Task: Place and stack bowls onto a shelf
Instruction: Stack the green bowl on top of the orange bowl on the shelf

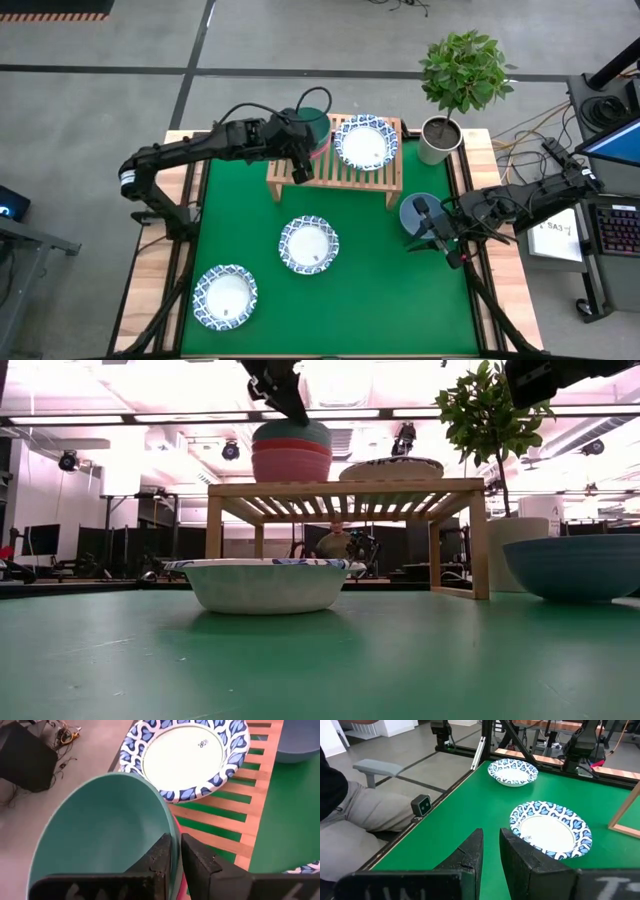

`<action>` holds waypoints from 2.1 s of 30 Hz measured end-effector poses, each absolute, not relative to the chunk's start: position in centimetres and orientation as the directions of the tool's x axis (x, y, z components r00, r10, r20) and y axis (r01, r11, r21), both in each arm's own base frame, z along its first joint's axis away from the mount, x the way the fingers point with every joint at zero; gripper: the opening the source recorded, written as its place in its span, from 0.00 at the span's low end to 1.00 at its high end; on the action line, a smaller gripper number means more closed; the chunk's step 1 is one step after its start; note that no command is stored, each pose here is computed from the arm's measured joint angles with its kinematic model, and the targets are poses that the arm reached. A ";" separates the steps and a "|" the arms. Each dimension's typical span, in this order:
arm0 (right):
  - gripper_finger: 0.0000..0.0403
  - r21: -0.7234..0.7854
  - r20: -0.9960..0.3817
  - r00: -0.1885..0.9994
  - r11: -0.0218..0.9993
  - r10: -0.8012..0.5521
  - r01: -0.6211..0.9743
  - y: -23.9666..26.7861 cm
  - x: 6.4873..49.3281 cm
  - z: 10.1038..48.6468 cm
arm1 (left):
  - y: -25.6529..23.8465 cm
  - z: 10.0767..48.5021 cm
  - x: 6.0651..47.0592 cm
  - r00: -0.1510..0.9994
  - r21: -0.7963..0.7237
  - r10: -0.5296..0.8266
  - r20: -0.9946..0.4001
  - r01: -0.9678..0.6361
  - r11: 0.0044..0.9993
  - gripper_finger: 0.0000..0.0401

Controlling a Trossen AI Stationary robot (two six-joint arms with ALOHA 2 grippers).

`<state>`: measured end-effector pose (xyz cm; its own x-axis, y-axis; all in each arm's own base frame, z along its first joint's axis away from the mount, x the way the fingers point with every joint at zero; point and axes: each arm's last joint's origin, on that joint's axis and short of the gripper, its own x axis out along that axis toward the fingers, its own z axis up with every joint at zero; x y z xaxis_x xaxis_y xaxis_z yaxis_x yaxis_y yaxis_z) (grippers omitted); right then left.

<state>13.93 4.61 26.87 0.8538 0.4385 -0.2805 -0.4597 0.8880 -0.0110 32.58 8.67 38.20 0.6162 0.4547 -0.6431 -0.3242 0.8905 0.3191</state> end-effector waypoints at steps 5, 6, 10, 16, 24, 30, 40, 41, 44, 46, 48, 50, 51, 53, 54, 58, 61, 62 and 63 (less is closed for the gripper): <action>0.13 -0.009 -0.281 0.854 0.888 0.439 -0.459 4.6 13.9 26.9 | 8.6 38.4 32.5 0.621 0.321 0.455 -0.638 -0.323 0.890 0.13; 0.13 -0.009 -0.281 0.854 0.888 0.438 -0.459 4.6 13.9 26.8 | 8.6 38.4 32.4 0.621 0.322 0.455 -0.639 -0.321 0.891 0.15; 0.13 -0.007 -0.283 0.853 0.888 0.438 -0.459 4.6 13.9 26.8 | 8.2 38.8 32.3 0.631 0.327 0.449 -0.632 -0.308 0.893 0.25; 0.13 -0.005 -0.283 0.853 0.889 0.438 -0.458 4.6 13.9 26.8 | 8.0 41.0 32.0 0.672 0.331 0.455 -0.585 -0.315 0.890 0.33; 0.13 0.020 -0.286 0.853 0.892 0.437 -0.451 4.6 14.0 26.4 | 5.4 43.5 30.3 0.706 0.316 0.409 -0.579 -0.268 0.910 0.33; 0.13 0.033 -0.280 0.854 0.894 0.438 -0.448 4.6 14.0 26.0 | 3.3 42.8 28.4 0.699 0.270 0.362 -0.617 -0.244 0.931 0.33; 0.13 0.031 -0.184 0.885 0.902 0.429 -0.431 4.8 14.8 26.5 | -3.1 39.3 25.1 0.831 0.147 0.299 -0.469 -0.260 0.954 0.33; 0.13 0.027 -0.173 0.898 0.914 0.404 -0.406 4.8 15.0 26.6 | -3.9 38.6 25.1 0.854 0.133 0.270 -0.445 -0.235 0.963 0.33; 0.13 0.046 -0.152 0.955 0.967 0.255 -0.251 4.5 15.8 26.6 | -6.2 36.5 24.7 0.901 0.107 0.186 -0.391 -0.156 0.982 0.33; 0.13 0.044 -0.182 0.966 0.983 0.182 -0.177 4.4 16.5 26.4 | -7.6 34.9 24.5 0.920 0.097 0.139 -0.366 -0.111 0.989 0.33; 0.13 0.044 -0.196 0.967 0.987 0.163 -0.158 4.5 17.1 26.6 | -8.6 33.4 24.2 0.931 0.091 0.098 -0.352 -0.071 0.993 0.33; 0.13 0.045 -0.195 0.968 0.987 0.157 -0.151 4.6 17.9 27.1 | -9.4 32.0 24.1 0.937 0.091 0.087 -0.337 -0.059 0.994 0.33; 0.13 0.040 -0.183 0.971 0.988 0.153 -0.148 4.7 18.3 27.5 | -9.6 31.4 24.0 0.938 0.097 0.094 -0.335 -0.065 0.993 0.33; 0.13 0.021 -0.165 0.978 0.992 0.129 -0.127 4.6 19.3 28.2 | -9.8 30.5 23.8 0.937 0.099 0.116 -0.329 -0.088 0.991 0.33; 0.13 0.010 -0.162 0.981 0.994 0.105 -0.105 4.6 19.8 28.6 | -9.8 30.2 23.8 0.934 0.096 0.125 -0.334 -0.098 0.991 0.33; 0.13 -0.036 -0.153 0.988 0.999 -0.012 0.007 3.7 22.3 30.4 | -9.8 29.7 23.6 0.928 0.091 0.146 -0.344 -0.121 0.988 0.33; 0.13 -0.082 -0.150 0.986 0.995 -0.071 0.059 2.7 24.6 31.8 | -9.8 29.7 23.7 0.929 0.094 0.148 -0.340 -0.123 0.988 0.33; 0.13 -0.091 -0.151 0.984 0.992 -0.097 0.084 2.2 25.4 32.2 | -9.8 29.7 23.7 0.928 0.096 0.149 -0.342 -0.123 0.988 0.33; 0.13 -0.092 -0.149 0.981 0.989 -0.125 0.112 1.6 26.3 32.6 | -9.8 29.7 23.7 0.927 0.097 0.149 -0.344 -0.123 0.988 0.33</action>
<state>26.32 1.59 32.62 0.9810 -0.1248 -0.1486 0.1120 0.9895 -0.0917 23.66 -9.77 29.66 0.9271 0.1490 -0.3439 -0.1227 0.9877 0.0970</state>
